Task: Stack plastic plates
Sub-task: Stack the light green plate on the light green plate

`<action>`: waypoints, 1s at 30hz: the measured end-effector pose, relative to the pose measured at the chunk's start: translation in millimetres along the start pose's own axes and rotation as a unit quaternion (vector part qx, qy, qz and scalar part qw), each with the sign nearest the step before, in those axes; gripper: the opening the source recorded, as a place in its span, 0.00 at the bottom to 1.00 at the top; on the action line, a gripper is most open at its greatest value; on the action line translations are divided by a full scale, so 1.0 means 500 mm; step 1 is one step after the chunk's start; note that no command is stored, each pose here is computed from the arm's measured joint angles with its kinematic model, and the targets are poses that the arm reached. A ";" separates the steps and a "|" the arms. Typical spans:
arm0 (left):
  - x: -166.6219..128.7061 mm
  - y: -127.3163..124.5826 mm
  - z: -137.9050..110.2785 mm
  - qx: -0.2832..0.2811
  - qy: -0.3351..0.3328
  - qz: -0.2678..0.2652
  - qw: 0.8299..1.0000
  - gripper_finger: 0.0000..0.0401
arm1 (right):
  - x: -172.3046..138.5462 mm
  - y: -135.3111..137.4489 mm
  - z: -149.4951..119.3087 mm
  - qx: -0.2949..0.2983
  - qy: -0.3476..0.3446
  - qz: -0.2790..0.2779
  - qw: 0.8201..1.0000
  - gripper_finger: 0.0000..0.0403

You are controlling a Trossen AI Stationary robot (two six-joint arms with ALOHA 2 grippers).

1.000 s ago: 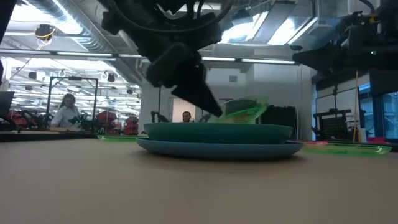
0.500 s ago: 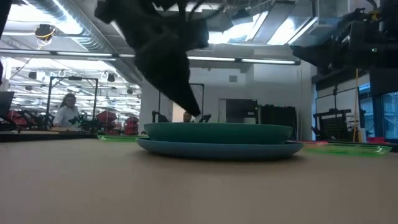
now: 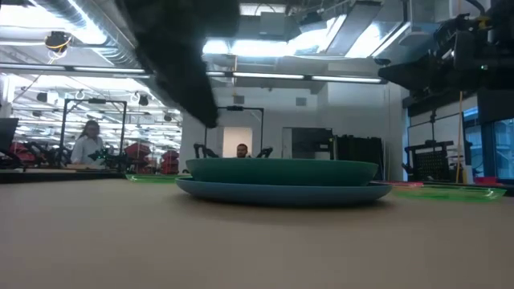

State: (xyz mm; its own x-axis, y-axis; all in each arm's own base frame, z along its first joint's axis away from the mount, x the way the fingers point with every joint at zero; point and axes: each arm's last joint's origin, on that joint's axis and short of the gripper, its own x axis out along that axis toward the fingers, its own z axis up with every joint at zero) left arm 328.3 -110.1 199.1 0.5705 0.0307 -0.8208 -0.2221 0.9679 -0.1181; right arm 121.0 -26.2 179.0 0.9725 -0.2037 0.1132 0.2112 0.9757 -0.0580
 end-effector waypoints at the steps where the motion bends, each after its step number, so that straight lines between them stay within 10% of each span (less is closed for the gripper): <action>1: -0.002 -0.007 -0.007 -0.007 0.007 0.000 1.000 0.31 | 0.000 0.000 0.000 0.000 0.000 0.000 1.000 0.01; 16: -0.029 -0.072 -0.087 -0.132 0.058 0.028 0.989 0.31 | 0.000 0.000 -0.002 0.000 0.004 0.000 1.000 0.01; 30: -0.057 -0.089 -0.160 -0.355 0.225 0.081 0.904 0.30 | 0.000 0.000 -0.002 -0.001 0.004 -0.001 1.000 0.01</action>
State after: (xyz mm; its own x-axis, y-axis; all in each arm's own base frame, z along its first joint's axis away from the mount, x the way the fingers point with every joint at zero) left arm 258.7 -174.1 183.2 0.1405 -0.1014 -0.9849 -0.8161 0.5513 -0.1732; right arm 121.0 -26.3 178.2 0.9730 -0.2056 0.1045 0.2126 0.9753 -0.0605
